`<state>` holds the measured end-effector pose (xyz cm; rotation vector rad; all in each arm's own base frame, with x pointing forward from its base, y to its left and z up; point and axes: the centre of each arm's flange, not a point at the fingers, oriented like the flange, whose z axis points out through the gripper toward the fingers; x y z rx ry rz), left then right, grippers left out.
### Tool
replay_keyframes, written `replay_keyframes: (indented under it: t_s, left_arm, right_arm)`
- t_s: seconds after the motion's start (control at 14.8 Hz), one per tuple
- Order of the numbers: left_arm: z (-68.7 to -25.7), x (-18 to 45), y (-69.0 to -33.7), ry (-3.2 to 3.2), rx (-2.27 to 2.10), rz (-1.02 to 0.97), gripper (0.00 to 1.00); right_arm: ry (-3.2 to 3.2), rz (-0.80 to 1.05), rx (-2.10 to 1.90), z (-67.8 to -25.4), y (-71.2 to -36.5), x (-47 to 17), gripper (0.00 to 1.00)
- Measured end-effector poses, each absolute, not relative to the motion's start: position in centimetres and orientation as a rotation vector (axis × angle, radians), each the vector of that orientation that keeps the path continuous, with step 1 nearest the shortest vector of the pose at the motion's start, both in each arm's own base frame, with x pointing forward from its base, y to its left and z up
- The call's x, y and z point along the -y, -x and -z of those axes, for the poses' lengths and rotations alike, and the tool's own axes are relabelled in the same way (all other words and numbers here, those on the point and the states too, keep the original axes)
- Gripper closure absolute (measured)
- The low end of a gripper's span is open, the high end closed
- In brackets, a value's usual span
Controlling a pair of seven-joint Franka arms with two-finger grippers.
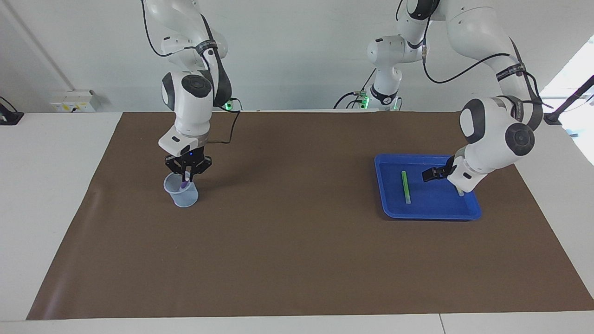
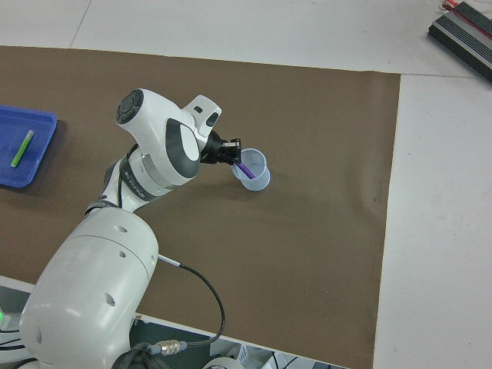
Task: Right arm passes pens to left for tray arrangement
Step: 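Grasp the purple pen in the cup with the right gripper, then pass the purple pen from the right gripper to the left gripper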
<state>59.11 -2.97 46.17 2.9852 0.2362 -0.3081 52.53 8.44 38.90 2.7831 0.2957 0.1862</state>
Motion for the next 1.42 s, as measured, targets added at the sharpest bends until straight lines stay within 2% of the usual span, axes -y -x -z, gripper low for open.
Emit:
replay_keyframes:
  t_s: [0.14, 0.41, 0.68, 0.88, 1.08, 1.42]
  left_arm:
    - [-48.9, 3.7, -58.3, -2.956, -0.308, 0.268, 0.00]
    - [-54.1, 4.9, -56.3, -2.845, -0.424, 0.207, 0.00]
    - [-56.9, 6.3, -55.3, -2.606, -0.599, 0.237, 0.00]
    - [-56.9, 6.3, -55.1, -2.398, -0.702, 0.316, 0.00]
    - [-56.1, 6.5, -54.4, -2.210, -0.773, 0.394, 0.00]
    - [-54.3, 7.3, -52.3, -1.948, -0.938, 0.461, 0.00]
  right_arm:
    - [-2.780, -0.221, -0.277, -40.6, -52.9, -8.3, 0.82]
    - [-2.757, -0.291, -0.210, -46.9, -52.9, -7.7, 0.82]
    - [-2.832, -0.268, -0.076, -52.8, -51.9, -7.6, 0.82]
    - [-2.972, -0.267, 0.067, -55.4, -52.1, -8.6, 0.82]
    - [-3.165, -0.216, 0.365, -55.5, -52.6, -9.9, 0.82]
    - [-3.331, -0.053, 1.267, -56.0, -54.0, -13.3, 0.82]
